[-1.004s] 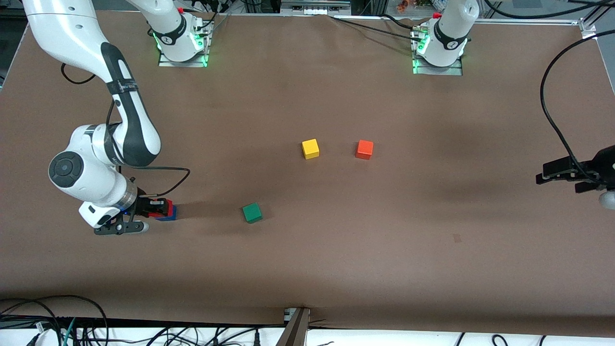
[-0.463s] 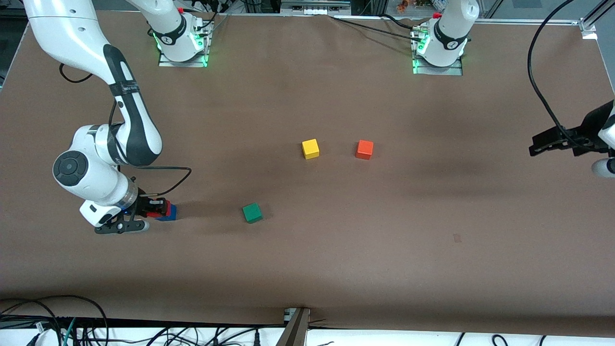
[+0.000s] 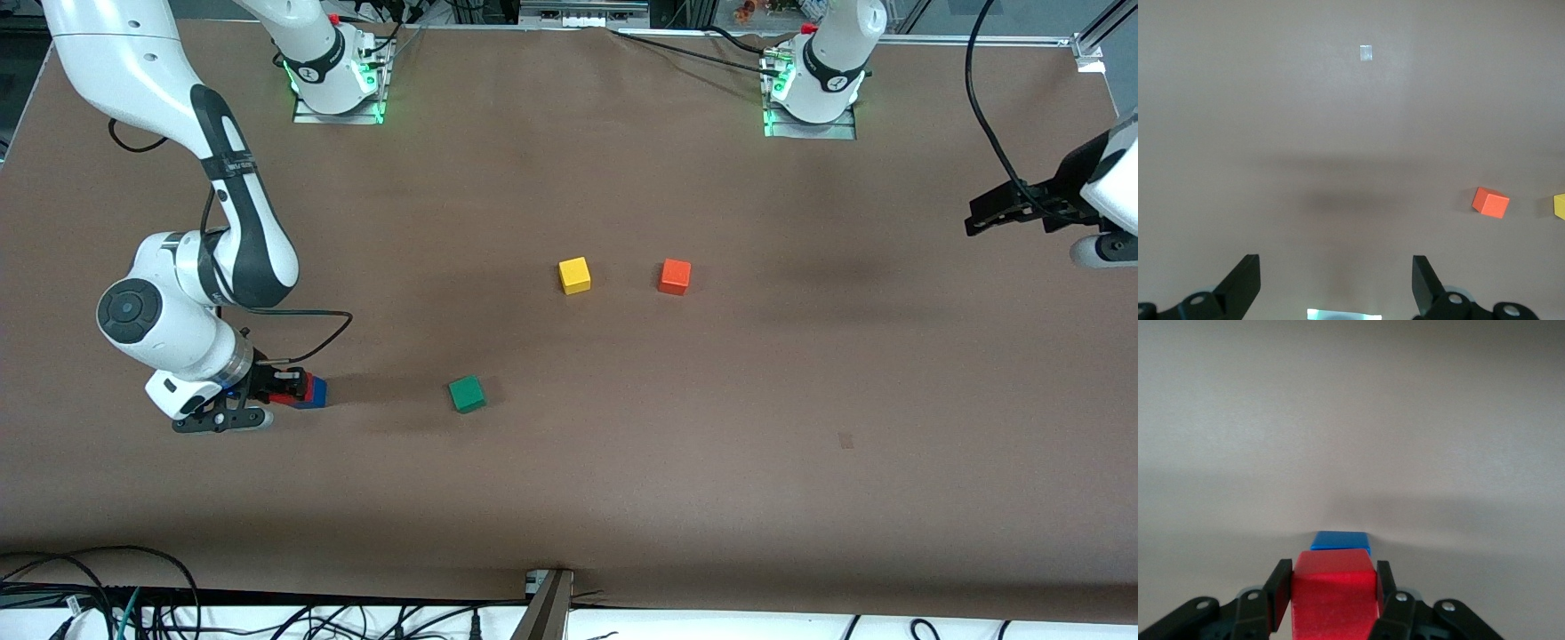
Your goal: Pass red block to right arm, stack on blue
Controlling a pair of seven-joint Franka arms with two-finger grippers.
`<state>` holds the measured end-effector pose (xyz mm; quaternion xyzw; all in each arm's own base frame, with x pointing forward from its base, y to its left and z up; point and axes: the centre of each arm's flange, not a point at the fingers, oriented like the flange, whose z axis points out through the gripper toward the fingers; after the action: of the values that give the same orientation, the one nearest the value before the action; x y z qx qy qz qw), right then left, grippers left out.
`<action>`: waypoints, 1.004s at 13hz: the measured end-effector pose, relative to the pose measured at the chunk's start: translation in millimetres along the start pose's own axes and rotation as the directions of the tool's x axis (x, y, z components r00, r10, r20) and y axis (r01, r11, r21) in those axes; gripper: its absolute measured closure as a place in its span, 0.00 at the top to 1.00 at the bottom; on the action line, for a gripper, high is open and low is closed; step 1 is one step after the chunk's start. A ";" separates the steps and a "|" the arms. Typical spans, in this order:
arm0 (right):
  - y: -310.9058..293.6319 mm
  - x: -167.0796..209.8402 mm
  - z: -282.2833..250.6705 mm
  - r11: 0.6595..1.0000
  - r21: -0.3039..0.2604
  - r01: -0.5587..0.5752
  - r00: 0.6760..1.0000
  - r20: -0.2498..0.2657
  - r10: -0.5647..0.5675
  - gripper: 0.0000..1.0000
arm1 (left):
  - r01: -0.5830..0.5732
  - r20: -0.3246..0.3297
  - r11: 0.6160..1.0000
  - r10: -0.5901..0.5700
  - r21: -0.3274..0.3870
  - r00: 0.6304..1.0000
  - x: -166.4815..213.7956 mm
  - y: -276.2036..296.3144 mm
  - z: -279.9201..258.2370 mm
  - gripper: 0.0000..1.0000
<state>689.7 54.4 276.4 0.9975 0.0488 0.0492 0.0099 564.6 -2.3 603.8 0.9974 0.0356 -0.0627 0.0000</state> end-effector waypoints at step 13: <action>-1.0 -0.7 4.3 1.000 -0.003 -0.029 1.000 0.002 0.029 0.55 | -0.013 0.000 1.000 0.013 -0.001 1.000 7.0 6.6 9.2 1.00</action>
<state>689.4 55.2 272.0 0.9982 0.0342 0.0486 0.0109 570.9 -8.5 593.8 0.9976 0.0289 -0.0629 0.0010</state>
